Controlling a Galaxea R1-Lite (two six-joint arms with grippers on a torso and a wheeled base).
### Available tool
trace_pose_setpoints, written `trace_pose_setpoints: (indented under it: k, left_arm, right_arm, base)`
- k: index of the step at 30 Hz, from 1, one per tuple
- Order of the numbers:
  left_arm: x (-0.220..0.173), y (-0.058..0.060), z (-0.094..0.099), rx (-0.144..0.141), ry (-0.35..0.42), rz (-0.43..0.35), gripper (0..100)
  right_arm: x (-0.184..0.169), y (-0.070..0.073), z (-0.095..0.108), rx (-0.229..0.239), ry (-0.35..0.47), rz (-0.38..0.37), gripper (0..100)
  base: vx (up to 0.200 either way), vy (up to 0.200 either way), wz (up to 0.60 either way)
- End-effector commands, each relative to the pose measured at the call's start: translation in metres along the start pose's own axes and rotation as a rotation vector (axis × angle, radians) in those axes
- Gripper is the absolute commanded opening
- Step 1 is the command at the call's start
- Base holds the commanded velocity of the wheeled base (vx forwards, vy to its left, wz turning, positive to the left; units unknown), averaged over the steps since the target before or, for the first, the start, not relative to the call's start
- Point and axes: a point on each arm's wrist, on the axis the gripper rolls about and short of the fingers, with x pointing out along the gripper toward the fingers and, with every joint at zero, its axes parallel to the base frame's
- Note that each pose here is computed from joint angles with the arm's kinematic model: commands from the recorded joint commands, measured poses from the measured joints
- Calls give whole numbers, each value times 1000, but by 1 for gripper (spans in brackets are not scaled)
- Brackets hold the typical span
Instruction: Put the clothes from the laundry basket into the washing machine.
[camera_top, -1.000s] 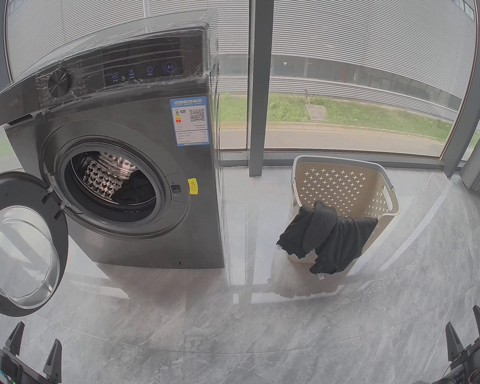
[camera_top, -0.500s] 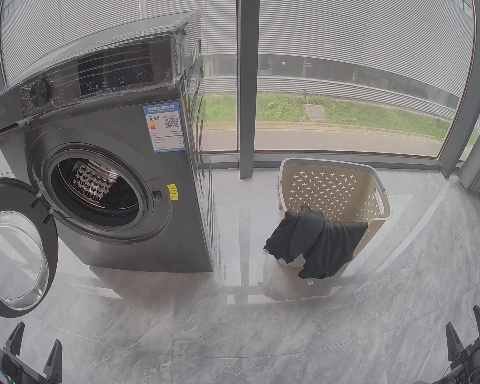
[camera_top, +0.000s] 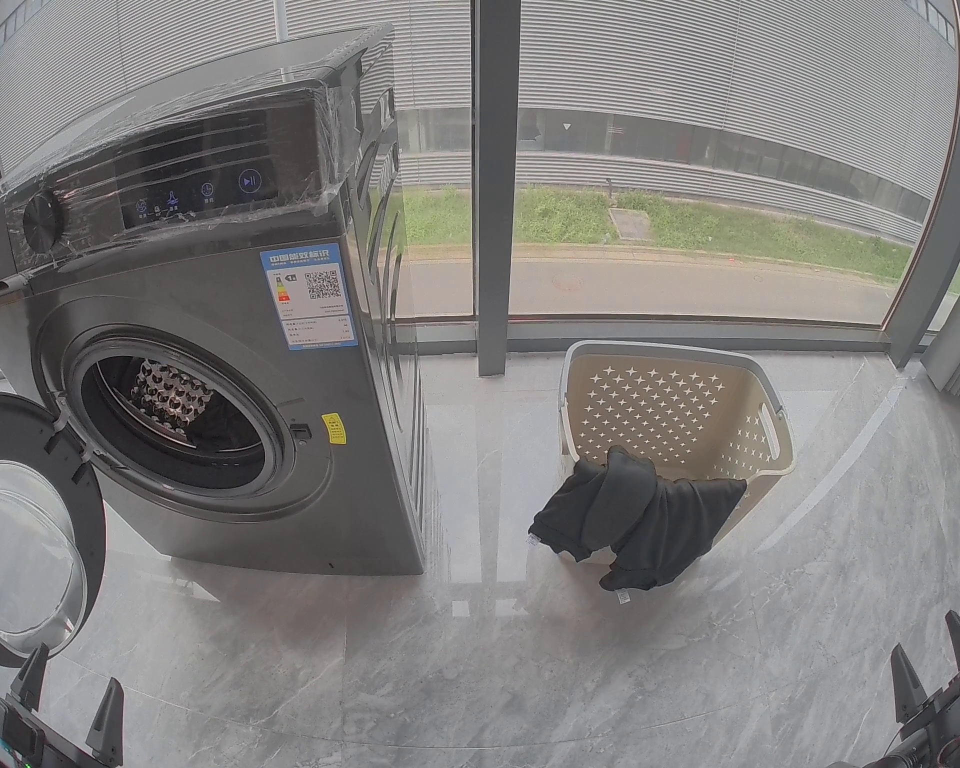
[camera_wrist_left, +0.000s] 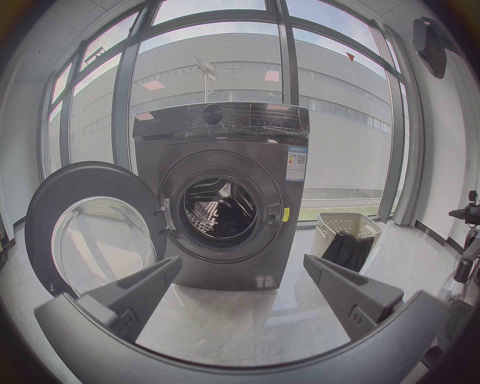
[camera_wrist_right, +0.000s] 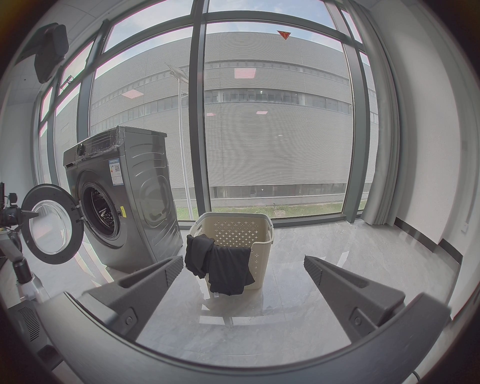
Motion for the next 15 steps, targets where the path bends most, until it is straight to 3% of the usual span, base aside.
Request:
trace_pose_setpoints:
  k: [1, 15]
  left_arm:
    - [0, 0, -5, 0, 0, 2, 100]
    - [0, 0, -5, 0, 0, 0, 100]
  right_arm:
    - [0, 0, -5, 0, 1, 2, 100]
    - [0, 0, -5, 0, 1, 0, 100]
  base:
    - [0, -200, 0]
    - [0, -200, 0]
